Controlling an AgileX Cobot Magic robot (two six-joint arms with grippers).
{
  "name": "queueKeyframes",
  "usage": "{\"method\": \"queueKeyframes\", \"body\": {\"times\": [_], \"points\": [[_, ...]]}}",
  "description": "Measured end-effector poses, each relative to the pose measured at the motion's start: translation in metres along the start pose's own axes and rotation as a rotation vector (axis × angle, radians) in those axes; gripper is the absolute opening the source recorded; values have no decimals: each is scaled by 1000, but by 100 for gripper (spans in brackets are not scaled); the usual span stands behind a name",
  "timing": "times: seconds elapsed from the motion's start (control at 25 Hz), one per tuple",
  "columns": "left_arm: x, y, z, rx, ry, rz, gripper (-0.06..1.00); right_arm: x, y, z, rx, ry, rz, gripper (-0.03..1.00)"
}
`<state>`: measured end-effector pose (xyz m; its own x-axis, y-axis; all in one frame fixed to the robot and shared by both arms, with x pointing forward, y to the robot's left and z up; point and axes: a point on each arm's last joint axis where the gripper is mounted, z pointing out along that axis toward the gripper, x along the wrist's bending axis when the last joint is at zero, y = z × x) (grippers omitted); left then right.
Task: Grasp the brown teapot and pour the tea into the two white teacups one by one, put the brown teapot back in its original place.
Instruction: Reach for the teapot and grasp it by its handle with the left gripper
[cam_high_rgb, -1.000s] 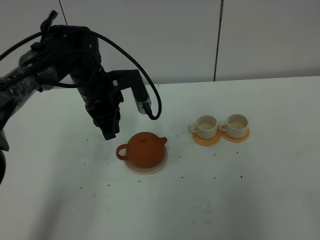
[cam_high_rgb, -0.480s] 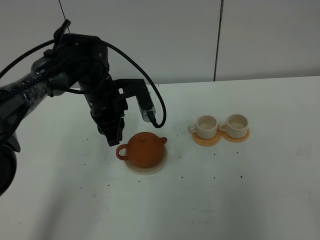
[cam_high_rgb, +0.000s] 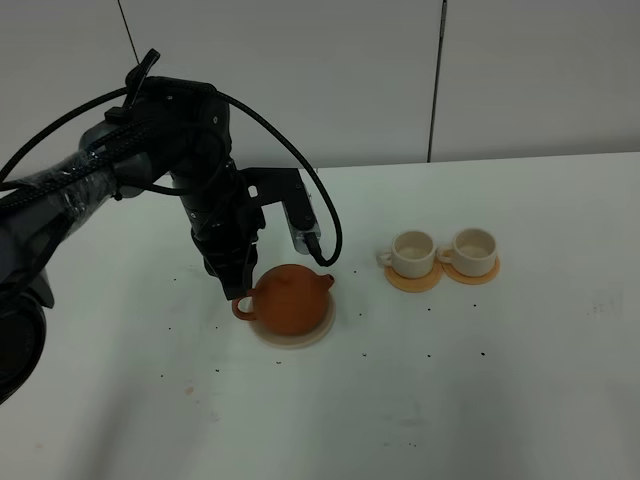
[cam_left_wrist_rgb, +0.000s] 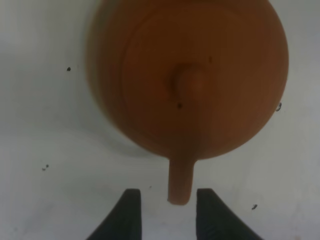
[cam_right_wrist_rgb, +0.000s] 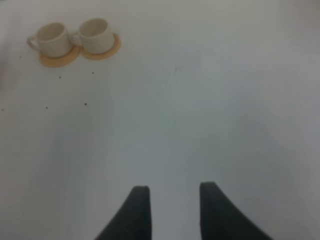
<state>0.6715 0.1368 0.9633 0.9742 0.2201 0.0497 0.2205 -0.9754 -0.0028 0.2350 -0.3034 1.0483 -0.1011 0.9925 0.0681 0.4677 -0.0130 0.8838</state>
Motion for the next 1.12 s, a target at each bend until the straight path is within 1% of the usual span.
{"method": "queueKeyframes", "body": {"times": [0.28,0.6,1.12], "points": [[-3,6,8,8,-15,13,34,0,0,0,0,0,0,24],[-3,7,17,20,-31,6,34,0,0,0,0,0,0,24],[-3,7,19,23,-33,-1,34,0,0,0,0,0,1,24]]}}
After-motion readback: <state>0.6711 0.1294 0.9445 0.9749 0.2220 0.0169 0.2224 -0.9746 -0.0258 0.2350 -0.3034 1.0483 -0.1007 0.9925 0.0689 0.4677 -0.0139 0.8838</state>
